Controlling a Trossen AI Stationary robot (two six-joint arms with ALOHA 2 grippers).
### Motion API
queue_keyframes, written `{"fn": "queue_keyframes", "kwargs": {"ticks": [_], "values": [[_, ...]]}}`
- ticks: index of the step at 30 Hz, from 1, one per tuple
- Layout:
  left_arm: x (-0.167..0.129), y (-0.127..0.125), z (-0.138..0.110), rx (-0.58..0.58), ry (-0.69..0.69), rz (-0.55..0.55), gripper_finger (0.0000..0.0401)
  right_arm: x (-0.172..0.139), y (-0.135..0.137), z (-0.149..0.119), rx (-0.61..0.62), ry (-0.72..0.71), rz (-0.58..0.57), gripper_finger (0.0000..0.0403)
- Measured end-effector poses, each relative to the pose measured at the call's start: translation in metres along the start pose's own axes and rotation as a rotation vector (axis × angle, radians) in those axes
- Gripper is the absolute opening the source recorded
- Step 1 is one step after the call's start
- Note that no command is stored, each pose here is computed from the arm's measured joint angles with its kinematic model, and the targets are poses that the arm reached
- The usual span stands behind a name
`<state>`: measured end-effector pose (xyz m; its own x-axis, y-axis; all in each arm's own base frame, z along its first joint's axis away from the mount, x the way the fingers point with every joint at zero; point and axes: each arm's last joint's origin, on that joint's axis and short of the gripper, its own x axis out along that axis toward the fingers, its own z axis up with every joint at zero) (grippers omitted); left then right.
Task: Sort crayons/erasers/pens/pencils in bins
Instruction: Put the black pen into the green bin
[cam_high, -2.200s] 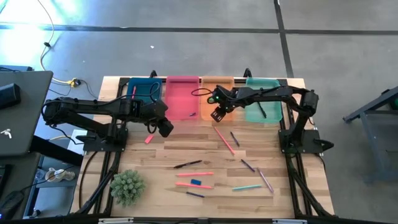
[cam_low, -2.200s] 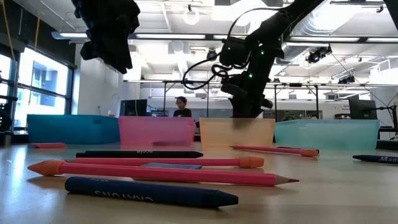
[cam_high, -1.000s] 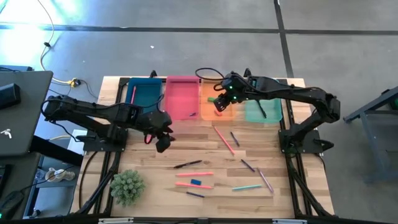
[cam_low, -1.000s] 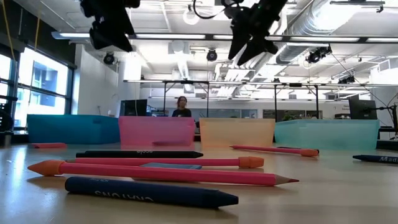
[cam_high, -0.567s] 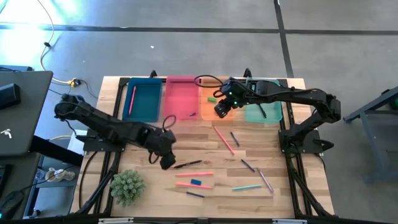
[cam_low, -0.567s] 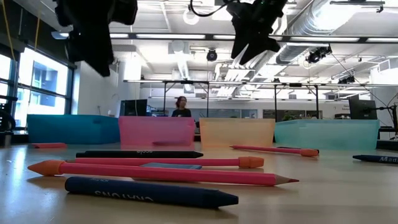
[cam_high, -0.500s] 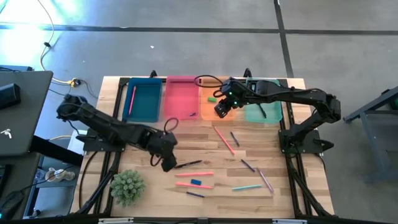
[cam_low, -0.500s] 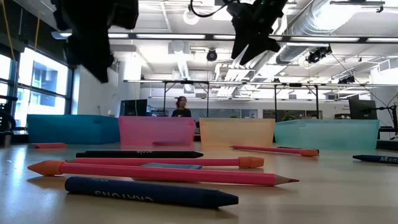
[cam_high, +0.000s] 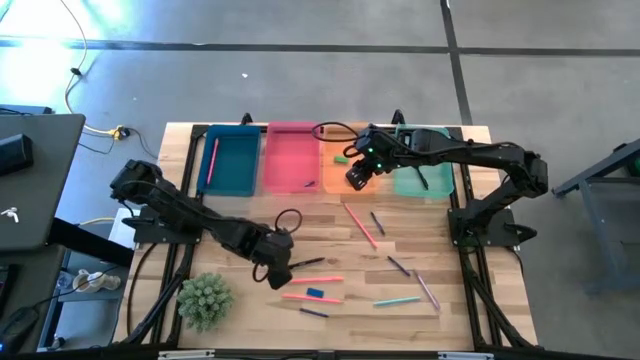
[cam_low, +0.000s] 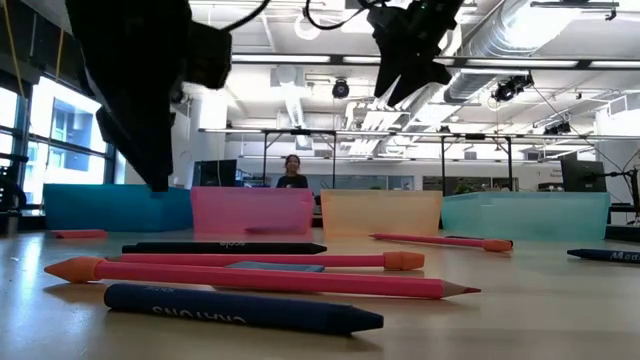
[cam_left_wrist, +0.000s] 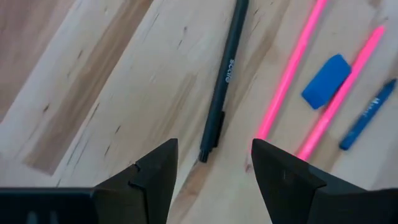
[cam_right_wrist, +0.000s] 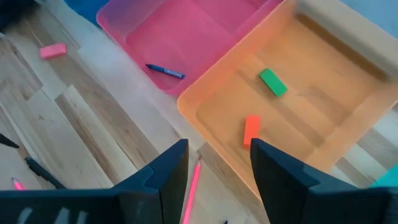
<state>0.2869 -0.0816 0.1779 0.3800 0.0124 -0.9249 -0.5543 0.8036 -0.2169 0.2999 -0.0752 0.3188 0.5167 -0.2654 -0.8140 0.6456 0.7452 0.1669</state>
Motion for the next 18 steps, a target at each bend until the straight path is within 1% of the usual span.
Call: {"fn": "queue_keyframes", "kwargs": {"ticks": [6, 11, 18], "values": [[0.017, -0.002, -0.001, 0.028, 0.018, 0.02, 0.0193, 0.0, -0.001, -0.001, -0.002, 0.006, -0.007, 0.0165], [0.032, -0.005, -0.001, 0.05, 0.014, 0.014, 0.0193, 0.0, -0.001, -0.001, -0.002, 0.007, -0.01, 0.0165], [0.053, -0.004, -0.006, 0.081, 0.048, 0.071, 0.0193, 0.0, -0.001, -0.001, -0.002, 0.004, -0.015, 0.0165]]}}
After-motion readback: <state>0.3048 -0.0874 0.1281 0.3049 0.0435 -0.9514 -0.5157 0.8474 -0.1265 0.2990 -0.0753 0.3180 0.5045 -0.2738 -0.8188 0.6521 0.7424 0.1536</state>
